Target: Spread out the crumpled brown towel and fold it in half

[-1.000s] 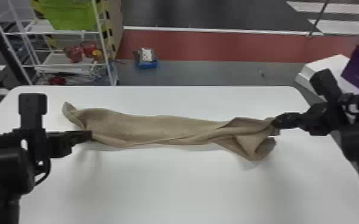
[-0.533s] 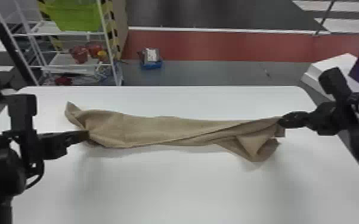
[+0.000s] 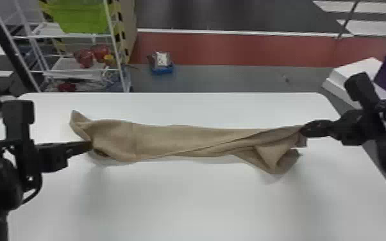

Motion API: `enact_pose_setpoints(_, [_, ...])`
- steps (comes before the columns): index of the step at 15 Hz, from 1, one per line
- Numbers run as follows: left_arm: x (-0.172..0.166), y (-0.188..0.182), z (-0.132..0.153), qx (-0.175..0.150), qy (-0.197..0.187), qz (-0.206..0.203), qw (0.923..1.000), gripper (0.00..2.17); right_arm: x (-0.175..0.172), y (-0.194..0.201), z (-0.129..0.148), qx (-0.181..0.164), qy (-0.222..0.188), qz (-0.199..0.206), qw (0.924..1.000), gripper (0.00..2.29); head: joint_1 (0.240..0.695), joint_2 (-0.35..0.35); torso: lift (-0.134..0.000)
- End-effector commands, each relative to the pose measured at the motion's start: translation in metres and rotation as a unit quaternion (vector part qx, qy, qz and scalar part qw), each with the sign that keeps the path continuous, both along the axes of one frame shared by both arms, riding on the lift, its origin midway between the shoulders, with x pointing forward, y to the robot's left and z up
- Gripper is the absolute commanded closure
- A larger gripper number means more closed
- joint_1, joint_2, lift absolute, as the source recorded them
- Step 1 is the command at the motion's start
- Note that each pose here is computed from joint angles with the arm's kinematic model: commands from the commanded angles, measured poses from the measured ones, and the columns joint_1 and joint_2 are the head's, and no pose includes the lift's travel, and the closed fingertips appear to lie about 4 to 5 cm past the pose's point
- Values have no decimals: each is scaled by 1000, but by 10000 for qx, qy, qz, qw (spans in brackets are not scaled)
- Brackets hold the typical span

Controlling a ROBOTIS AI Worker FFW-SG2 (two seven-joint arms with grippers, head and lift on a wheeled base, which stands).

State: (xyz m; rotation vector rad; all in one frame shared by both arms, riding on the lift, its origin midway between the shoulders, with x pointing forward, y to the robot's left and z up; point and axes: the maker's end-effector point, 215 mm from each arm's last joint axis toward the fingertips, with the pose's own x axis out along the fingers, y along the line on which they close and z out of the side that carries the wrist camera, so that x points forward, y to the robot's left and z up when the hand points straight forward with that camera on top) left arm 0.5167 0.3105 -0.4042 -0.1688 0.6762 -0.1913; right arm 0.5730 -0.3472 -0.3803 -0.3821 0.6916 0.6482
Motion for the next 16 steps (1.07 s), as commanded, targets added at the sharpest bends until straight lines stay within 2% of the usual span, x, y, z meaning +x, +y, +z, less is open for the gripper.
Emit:
enact_pose_setpoints(1, [2,0,-5,67,65,-5,10000,1288,-1,1,-2,6,13,6,10000,1905,695,-37,-134])
enact_pose_setpoints(5, [2,0,-7,93,74,-14,9999,1288,-2,1,-3,23,22,3,10000,1905,695,-35,-134])
enact_pose_setpoints(6, [3,1,-4,117,26,-7,9999,1436,-2,0,-3,32,18,-1,10000,1905,695,-35,-134])
enact_pose_setpoints(7, [3,5,-4,151,25,42,9999,1865,-2,0,-3,32,18,-1,10000,1905,695,-35,-134])
enact_pose_setpoints(8, [2,10,-1,170,4,103,9998,2007,-3,0,-3,32,26,-1,10000,1905,695,-34,-134])
enact_pose_setpoints(12, [-6,20,35,58,-226,215,9995,2007,-2,1,-3,33,15,11,10000,1905,695,-22,-134])
enact_pose_setpoints(14, [-12,27,47,-100,-266,276,9992,2007,-2,0,-2,36,3,-11,10000,1905,695,-18,-134])
enact_pose_setpoints(16, [-14,34,65,-447,-261,366,9980,2007,1,-7,10,46,-123,-80,9999,1905,695,-15,-134])
